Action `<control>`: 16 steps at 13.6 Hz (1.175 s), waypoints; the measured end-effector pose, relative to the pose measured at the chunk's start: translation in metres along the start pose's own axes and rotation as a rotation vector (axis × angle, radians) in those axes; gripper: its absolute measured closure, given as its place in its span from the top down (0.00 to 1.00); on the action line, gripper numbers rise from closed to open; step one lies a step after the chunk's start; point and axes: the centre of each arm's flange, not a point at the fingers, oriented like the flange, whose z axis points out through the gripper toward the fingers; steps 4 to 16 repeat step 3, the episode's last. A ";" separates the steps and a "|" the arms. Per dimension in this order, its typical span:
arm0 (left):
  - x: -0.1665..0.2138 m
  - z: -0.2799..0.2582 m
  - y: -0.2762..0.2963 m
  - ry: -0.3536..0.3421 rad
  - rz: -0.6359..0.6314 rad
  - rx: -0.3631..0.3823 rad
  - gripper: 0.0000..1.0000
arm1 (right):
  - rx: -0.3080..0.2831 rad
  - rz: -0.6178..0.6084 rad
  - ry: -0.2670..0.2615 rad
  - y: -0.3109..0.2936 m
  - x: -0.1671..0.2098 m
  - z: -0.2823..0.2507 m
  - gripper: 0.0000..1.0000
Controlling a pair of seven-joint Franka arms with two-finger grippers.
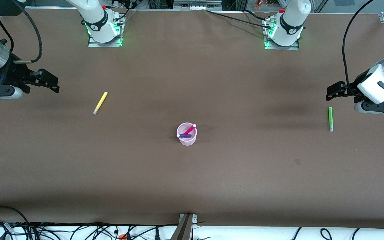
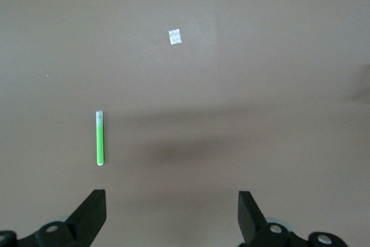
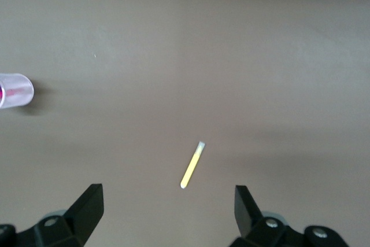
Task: Organize pens into pink holder with both arms
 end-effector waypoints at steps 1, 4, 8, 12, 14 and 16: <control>0.000 0.000 0.000 0.000 0.000 0.000 1.00 | 0.002 -0.008 0.014 -0.005 0.001 -0.001 1.00; 0.000 0.000 0.000 0.000 0.000 0.000 1.00 | 0.003 -0.035 0.023 -0.021 0.000 -0.002 1.00; 0.000 0.000 0.000 0.000 0.000 0.000 1.00 | 0.003 -0.035 0.023 -0.021 0.000 -0.002 1.00; 0.000 0.000 0.000 0.000 0.000 0.000 1.00 | 0.003 -0.035 0.023 -0.021 0.000 -0.002 1.00; 0.000 0.000 0.000 0.000 0.000 0.000 1.00 | 0.003 -0.035 0.023 -0.021 0.000 -0.002 1.00; 0.000 0.000 0.000 0.000 0.000 0.000 1.00 | 0.003 -0.035 0.023 -0.021 0.000 -0.002 1.00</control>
